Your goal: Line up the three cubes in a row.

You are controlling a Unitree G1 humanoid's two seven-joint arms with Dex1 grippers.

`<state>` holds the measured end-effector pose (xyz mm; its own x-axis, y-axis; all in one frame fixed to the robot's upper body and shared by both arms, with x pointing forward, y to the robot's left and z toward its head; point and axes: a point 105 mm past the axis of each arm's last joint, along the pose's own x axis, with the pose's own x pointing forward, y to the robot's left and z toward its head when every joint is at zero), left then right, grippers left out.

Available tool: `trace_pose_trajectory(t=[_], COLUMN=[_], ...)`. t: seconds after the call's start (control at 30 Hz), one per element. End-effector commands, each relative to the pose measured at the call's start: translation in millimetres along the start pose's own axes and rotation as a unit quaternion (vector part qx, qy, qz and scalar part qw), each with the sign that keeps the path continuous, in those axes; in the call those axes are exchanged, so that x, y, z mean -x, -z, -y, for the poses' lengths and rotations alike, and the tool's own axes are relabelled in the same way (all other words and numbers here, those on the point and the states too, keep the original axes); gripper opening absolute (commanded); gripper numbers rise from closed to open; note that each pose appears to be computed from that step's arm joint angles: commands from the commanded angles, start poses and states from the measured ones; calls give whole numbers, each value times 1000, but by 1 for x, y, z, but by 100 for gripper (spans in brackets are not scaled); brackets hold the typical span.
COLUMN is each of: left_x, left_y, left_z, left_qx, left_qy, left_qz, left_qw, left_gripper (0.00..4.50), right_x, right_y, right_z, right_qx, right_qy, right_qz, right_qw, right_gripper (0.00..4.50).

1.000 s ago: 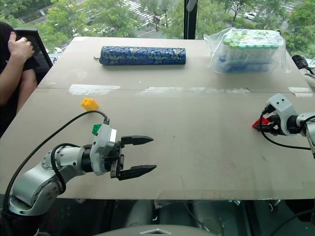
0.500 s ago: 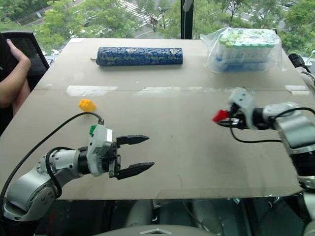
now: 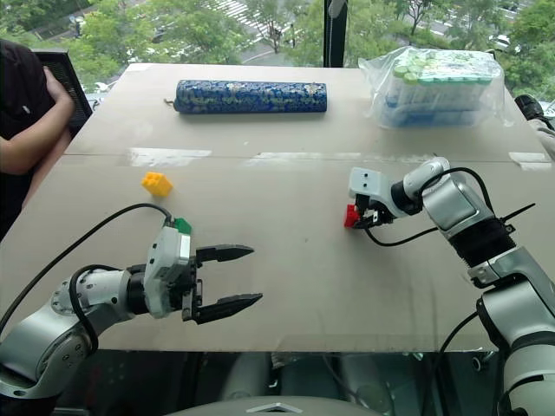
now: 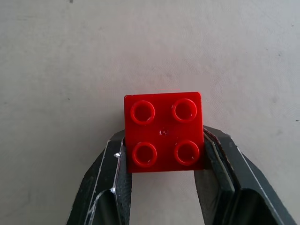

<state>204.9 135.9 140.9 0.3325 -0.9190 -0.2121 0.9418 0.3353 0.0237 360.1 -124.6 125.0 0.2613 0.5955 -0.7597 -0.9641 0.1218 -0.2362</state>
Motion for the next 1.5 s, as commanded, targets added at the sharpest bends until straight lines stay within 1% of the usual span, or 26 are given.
trace_pose_trajectory(t=[0.03, 0.53, 0.6, 0.63, 0.77, 0.9, 0.93, 1.0, 1.03, 1.07, 1.17, 1.23, 1.27, 1.37, 1.5], left_x=[4, 4, 4, 4, 6, 14, 20, 35, 41, 50, 81, 92, 94, 92, 81], left_y=[-10, -17, -16, -16, -13, -9, -7, -2, -1, 1, 9, 14, 16, 20, 32], left_z=[3, 7, 7, 7, 8, 6, -1, -21, -27, -39, -69, -81, -85, -97, -113], left_qx=[-30, -31, -29, -28, -24, 2, 16, 31, 36, 36, 52, 68, 79, 99, 129], left_qy=[-2, -2, -4, -5, -13, -54, -94, -193, -227, -281, -423, -486, -507, -539, -548], left_qz=[4, 7, 7, 7, 5, 16, 25, 38, 41, 43, 38, 35, 34, 27, 1], left_qw=[1000, 999, 1000, 1000, 1000, 998, 995, 980, 972, 958, 904, 870, 858, 836, 826], left_gripper=[450, 450, 450, 450, 450, 450, 450, 450, 450, 450, 450, 450, 450, 450, 450], right_x=[9, 6, 5, 5, 5, 10, 15, 26, 30, 36, 61, 77, 81, 85, 85], right_y=[-9, -7, -7, -7, -7, -10, -14, -26, -30, -38, -63, -76, -80, -85, -82], right_z=[6, 7, 7, 6, 6, 5, 2, -7, -10, -17, -43, -60, -66, -77, -91], right_qx=[14, 8, 8, 9, 13, 17, 20, 36, 42, 52, 78, 94, 93, 79, 85], right_qy=[8, -3, -4, -7, -8, 1, 0, 2, 4, 5, 23, 47, 58, 64, 56], right_qz=[9, 2, 2, 3, 4, 18, 38, 91, 110, 151, 286, 353, 373, 392, 393], right_qw=[1000, 1000, 1000, 1000, 1000, 1000, 999, 995, 993, 987, 955, 930, 922, 914, 914], right_gripper=[132, 132, 233, 262, 444, 449, 449, 449, 449, 449, 449, 449, 449, 449, 449])
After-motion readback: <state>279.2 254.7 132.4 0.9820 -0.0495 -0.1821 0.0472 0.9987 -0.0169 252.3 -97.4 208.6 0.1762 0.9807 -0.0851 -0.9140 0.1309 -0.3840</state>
